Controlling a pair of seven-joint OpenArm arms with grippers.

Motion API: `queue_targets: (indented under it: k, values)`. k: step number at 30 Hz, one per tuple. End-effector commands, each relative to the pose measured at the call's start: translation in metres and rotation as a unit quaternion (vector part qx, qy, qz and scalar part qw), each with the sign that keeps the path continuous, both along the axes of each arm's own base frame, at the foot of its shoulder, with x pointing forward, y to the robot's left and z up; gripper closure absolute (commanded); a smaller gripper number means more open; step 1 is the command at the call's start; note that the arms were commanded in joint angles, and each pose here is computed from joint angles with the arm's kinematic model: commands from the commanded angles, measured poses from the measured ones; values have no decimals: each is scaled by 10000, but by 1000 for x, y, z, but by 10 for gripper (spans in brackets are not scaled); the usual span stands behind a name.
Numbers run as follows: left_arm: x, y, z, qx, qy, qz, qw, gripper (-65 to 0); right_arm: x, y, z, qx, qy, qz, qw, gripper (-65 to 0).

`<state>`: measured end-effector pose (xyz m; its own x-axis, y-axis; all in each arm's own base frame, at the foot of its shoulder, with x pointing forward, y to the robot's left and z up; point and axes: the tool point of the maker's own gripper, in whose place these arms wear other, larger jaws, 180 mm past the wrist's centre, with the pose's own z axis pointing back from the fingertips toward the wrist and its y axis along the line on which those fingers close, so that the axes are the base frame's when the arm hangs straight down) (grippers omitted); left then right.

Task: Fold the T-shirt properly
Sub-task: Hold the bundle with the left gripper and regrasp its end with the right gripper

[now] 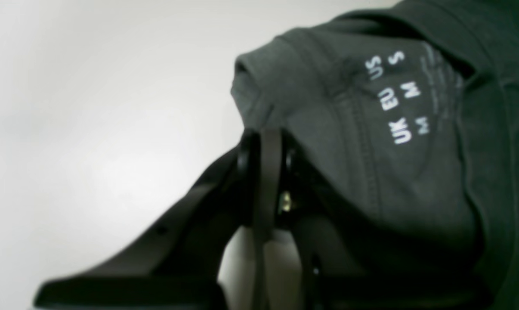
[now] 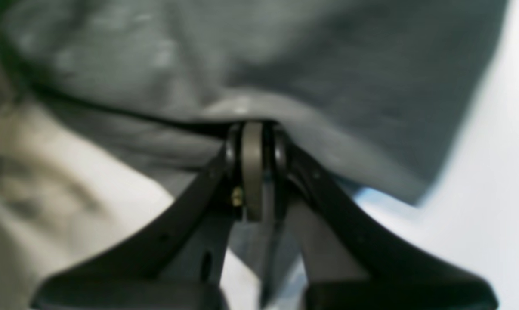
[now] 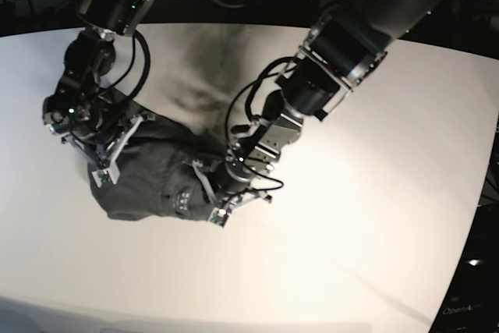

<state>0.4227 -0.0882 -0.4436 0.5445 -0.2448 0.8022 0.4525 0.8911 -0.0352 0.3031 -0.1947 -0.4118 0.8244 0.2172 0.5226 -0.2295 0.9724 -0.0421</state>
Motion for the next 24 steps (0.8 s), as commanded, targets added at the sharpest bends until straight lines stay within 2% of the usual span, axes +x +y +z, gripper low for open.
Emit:
queue_targets:
  k: [1,8,19,24]
  values:
    - [-4,5,-8,188,241,30,9995,-27,15,-2,17,-89,-291,102,9995,-32]
    - [-4,5,-8,188,241,30,9995,-27,8,-9,13,-283,-163,237,9992,-135]
    - [-4,5,-8,188,241,30,9995,-27,-14,-19,-1,-416,224,209,9987,-145]
    - [-4,5,-8,188,241,30,9995,-27,-26,-31,-6,-568,430,183,9973,-260]
